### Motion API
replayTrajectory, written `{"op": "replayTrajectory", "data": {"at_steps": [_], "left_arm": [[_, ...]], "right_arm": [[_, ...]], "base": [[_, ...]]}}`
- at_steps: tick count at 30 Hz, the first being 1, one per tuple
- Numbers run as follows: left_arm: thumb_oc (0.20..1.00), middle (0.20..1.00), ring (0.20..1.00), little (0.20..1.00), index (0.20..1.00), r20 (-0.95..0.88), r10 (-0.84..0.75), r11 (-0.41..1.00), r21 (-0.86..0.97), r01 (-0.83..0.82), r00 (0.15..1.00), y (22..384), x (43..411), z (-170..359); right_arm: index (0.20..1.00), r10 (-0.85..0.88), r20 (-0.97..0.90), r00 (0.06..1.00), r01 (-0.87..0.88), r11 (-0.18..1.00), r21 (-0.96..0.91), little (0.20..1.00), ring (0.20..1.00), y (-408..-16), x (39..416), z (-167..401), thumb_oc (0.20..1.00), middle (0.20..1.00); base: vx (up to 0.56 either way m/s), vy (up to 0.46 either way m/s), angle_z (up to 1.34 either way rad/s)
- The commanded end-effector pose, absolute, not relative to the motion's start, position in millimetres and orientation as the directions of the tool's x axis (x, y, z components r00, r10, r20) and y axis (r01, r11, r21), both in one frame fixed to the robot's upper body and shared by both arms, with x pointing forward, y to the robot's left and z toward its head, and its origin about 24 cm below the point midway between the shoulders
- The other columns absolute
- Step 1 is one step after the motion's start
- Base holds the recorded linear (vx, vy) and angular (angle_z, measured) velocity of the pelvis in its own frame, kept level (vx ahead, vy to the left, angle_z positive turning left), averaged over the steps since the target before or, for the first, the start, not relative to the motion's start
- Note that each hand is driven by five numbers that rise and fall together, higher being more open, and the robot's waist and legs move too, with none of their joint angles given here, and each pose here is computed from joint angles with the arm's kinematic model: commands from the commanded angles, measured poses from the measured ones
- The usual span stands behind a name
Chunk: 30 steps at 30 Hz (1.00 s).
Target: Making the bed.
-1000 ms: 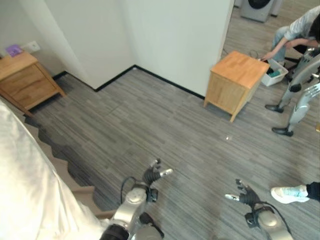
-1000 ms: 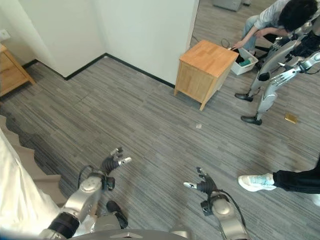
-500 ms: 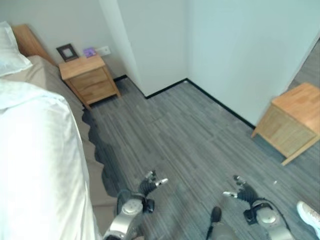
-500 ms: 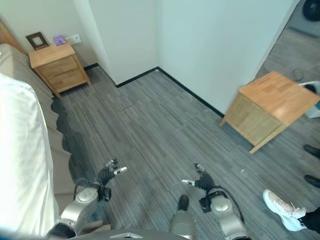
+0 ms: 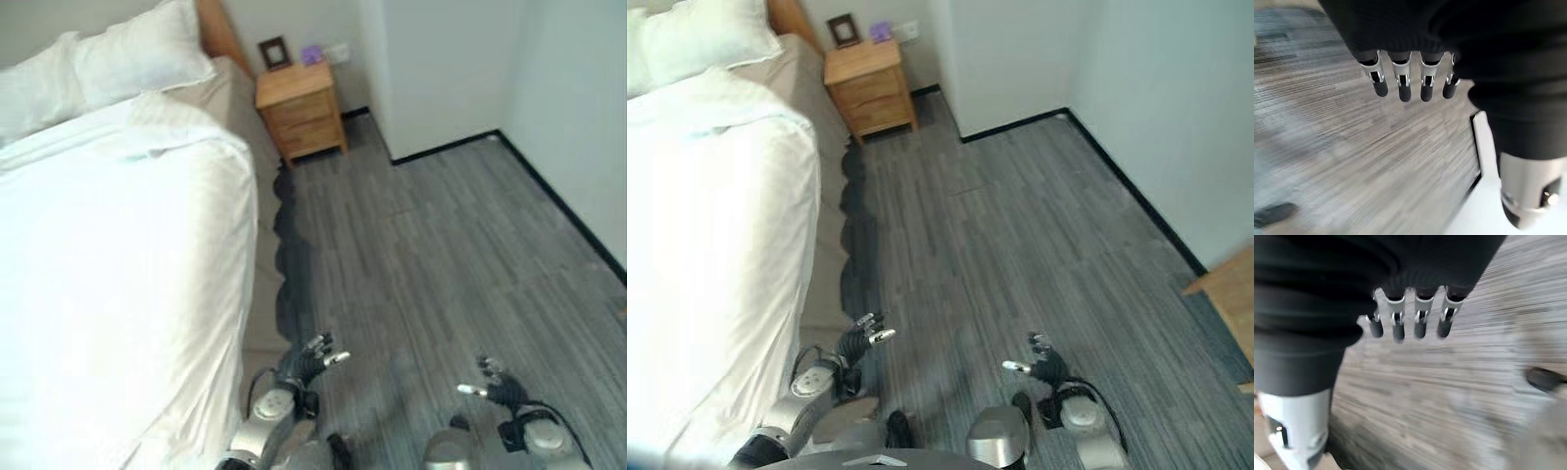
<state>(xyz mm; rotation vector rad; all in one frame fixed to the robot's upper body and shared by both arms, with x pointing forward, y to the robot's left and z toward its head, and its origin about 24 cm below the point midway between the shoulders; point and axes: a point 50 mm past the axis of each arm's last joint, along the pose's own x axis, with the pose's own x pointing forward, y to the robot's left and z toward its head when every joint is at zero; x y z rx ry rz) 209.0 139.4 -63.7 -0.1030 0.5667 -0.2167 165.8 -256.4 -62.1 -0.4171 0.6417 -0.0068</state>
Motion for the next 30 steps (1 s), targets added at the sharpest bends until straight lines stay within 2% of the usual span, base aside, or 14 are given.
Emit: {"op": "replayTrajectory", "data": {"at_steps": [1, 11, 20, 24, 30], "left_arm": [[1.0, 1.0, 1.0, 1.0, 1.0, -0.446, -0.247, 0.962, -0.221, 0.161, 0.86, 148.3, 223.3, -47.0], [1.0, 1.0, 1.0, 1.0, 1.0, -0.491, -0.267, 0.949, -0.283, 0.138, 0.829, 144.1, 211.2, -59.7], [1.0, 1.0, 1.0, 1.0, 1.0, -0.492, -0.083, 0.979, -0.205, -0.022, 0.867, 179.4, 212.6, -54.7], [1.0, 1.0, 1.0, 1.0, 1.0, -0.508, -0.061, 0.975, -0.216, -0.059, 0.859, 180.6, 211.8, -58.4], [1.0, 1.0, 1.0, 1.0, 1.0, -0.526, -0.106, 0.977, -0.211, -0.01, 0.844, 166.7, 213.4, -65.3]], "right_arm": [[1.0, -0.071, -0.522, 0.85, -0.141, 0.925, -0.354, 1.0, 1.0, -244.5, 176.1, -51.9, 1.0, 1.0], [1.0, 0.002, -0.541, 0.841, -0.228, 0.908, -0.351, 1.0, 1.0, -228.6, 181.8, -56.1, 1.0, 1.0], [1.0, 0.042, -0.497, 0.867, -0.214, 0.931, -0.295, 1.0, 1.0, -206.0, 192.7, -51.6, 1.0, 1.0], [1.0, -0.003, -0.505, 0.863, -0.156, 0.95, -0.272, 1.0, 1.0, -210.7, 185.4, -54.6, 1.0, 1.0], [1.0, 0.007, -0.528, 0.849, -0.142, 0.966, -0.215, 1.0, 1.0, -207.8, 172.2, -60.9, 1.0, 1.0]], "base": [[0.15, -0.04, 0.02], [0.25, 0.053, 0.09], [0.11, 0.07, -0.09], [0.17, -0.059, 0.44], [0.19, -0.039, 1.12]]}}
